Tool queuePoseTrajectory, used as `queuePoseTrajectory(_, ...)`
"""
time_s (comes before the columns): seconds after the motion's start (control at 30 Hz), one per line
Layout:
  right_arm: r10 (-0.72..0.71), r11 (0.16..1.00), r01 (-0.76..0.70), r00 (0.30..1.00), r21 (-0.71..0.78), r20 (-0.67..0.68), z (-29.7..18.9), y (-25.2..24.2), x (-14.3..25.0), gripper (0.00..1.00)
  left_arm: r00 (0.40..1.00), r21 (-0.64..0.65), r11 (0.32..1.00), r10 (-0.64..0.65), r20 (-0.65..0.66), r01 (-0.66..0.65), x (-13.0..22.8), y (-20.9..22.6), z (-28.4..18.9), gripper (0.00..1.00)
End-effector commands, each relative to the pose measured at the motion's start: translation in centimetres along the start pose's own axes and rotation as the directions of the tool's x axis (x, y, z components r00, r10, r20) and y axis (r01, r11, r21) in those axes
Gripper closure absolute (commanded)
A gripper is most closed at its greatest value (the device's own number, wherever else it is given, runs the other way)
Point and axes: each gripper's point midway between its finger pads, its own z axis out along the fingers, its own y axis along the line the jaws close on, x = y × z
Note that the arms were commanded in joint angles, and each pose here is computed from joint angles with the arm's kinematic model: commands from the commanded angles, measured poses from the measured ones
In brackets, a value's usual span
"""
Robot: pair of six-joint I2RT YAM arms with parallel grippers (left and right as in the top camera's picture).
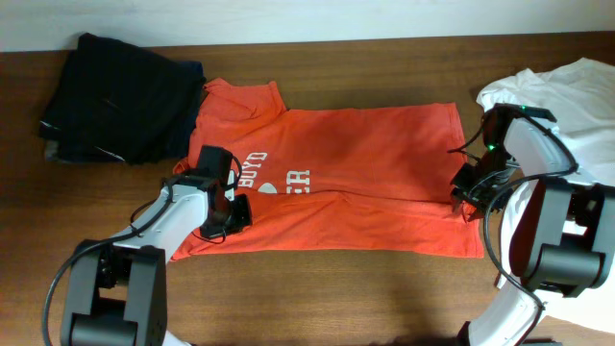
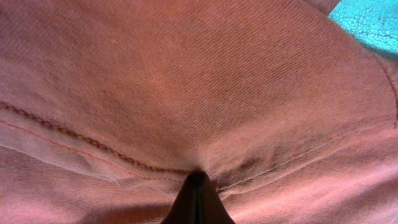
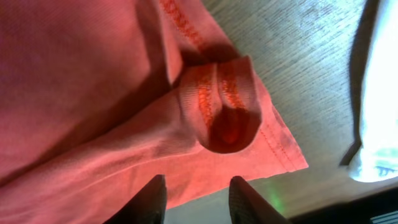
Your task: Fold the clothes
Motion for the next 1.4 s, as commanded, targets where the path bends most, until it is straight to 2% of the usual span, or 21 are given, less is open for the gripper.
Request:
queuePoseTrajectory(0.0, 0.002, 0.996, -0.006, 0.999, 0.084, 0.052, -0.3, -1.3, -0.4, 0.43, 0.996, -0.047, 0.999, -0.012, -0.083, 0.008, 1.9, 1.3, 3.1, 1.0)
queuePoseTrajectory(0.1, 0.006, 0.995, -0.012, 0.998, 0.095, 0.061, 0.6, -1.6, -0.6, 0.41, 0.996, -0.047, 0.999, -0.012, -0.083, 0.008, 1.9, 1.3, 3.1, 1.0)
queuePoseTrajectory(0.2, 0.007, 0.996, -0.011, 0.999, 0.091, 0.05, 2.3, -1.8, -0.2, 0.44, 0.996, -0.047, 0.999, -0.012, -0.083, 0.008, 1.9, 1.3, 3.1, 0.99)
queuePoseTrajectory(0.23, 0.007, 0.996, -0.011, 0.999, 0.091, 0.052, 2.4, -1.8, -0.3, 0.48, 0.996, -0.047, 0.999, -0.012, -0.083, 0.008, 1.9, 1.3, 3.1, 1.0)
queuePoseTrajectory(0.27, 0.006, 0.996, -0.011, 0.998, 0.087, 0.058, 2.2, -1.7, -0.4, 0.55, 0.997, -0.047, 0.999, -0.012, -0.083, 0.008, 1.9, 1.3, 3.1, 0.99)
queuePoseTrajectory(0.3, 0.007, 0.996, -0.012, 0.998, 0.085, 0.062, 2.1, -1.6, -0.6, 0.67, 0.997, -0.047, 0.999, -0.012, -0.083, 0.008, 1.9, 1.3, 3.1, 0.99)
queuePoseTrajectory(0.33, 0.006, 0.996, -0.012, 0.998, 0.083, 0.067, 1.8, -1.5, -0.7, 0.71, 0.997, -0.047, 0.999, -0.012, -0.082, 0.008, 1.9, 1.3, 3.1, 1.0)
queuePoseTrajectory(0.47, -0.003, 0.998, -0.005, 0.994, 0.069, 0.108, 0.1, -1.0, -1.8, 0.74, 0.997, -0.047, 0.999, -0.012, -0.082, 0.008, 1.9, 1.3, 3.1, 1.0)
queuePoseTrajectory(0.53, -0.004, 0.997, -0.006, 0.992, 0.073, 0.123, -0.3, -0.9, -2.1, 0.84, 0.996, -0.047, 0.999, -0.012, -0.083, 0.008, 1.9, 1.3, 3.1, 1.0)
queuePoseTrajectory(0.6, -0.003, 0.997, -0.006, 0.993, 0.077, 0.117, -0.3, -1.0, -2.0, 0.84, 0.997, -0.047, 0.999, -0.012, -0.083, 0.008, 1.9, 1.3, 3.1, 1.0)
queuePoseTrajectory(0.7, -0.009, 0.993, -0.005, 0.993, 0.12, 0.117, -0.3, -1.8, -1.8, 0.58, 0.996, -0.047, 0.999, -0.012, -0.083, 0.008, 1.9, 1.3, 3.1, 0.99)
queuePoseTrajectory(0.77, -0.008, 0.992, -0.006, 0.994, 0.125, 0.113, -0.2, -2.0, -1.7, 0.58, 0.997, -0.047, 0.999, -0.012, -0.083, 0.008, 1.9, 1.3, 3.1, 0.99)
queuePoseTrajectory(0.9, -0.009, 0.993, -0.006, 0.992, 0.118, 0.126, 0.3, -1.8, -2.0, 0.66, 0.996, -0.047, 0.999, -0.012, -0.083, 0.008, 1.9, 1.3, 3.1, 0.99)
queuePoseTrajectory(1.07, -0.009, 0.993, -0.006, 0.992, 0.116, 0.128, 1.2, -1.9, -2.1, 0.66, 0.997, -0.047, 0.999, -0.012, -0.082, 0.008, 1.9, 1.3, 3.1, 0.99)
queuePoseTrajectory(1.13, -0.009, 0.993, -0.005, 0.992, 0.114, 0.127, 1.2, -1.8, -2.0, 0.69, 0.997, -0.047, 0.999, -0.012, -0.082, 0.008, 1.9, 1.3, 3.1, 1.0)
queuePoseTrajectory(1.2, -0.009, 0.994, -0.005, 0.992, 0.113, 0.128, 1.2, -1.8, -2.0, 0.96, 0.997, -0.047, 0.999, -0.012, -0.082, 0.008, 1.9, 1.3, 3.1, 0.99)
queuePoseTrajectory(1.33, 0.01, 0.994, -0.024, 0.991, 0.105, 0.13, 1.2, -1.7, -2.1, 0.96, 0.997, -0.047, 0.999, -0.012, -0.082, 0.008, 1.9, 1.3, 3.1, 1.0)
queuePoseTrajectory(1.37, 0.088, 0.993, -0.098, 0.987, 0.072, 0.131, 1.2, -1.3, -2.1, 0.96, 0.997, -0.047, 0.999, -0.012, -0.082, 0.008, 1.9, 1.3, 3.1, 0.99)
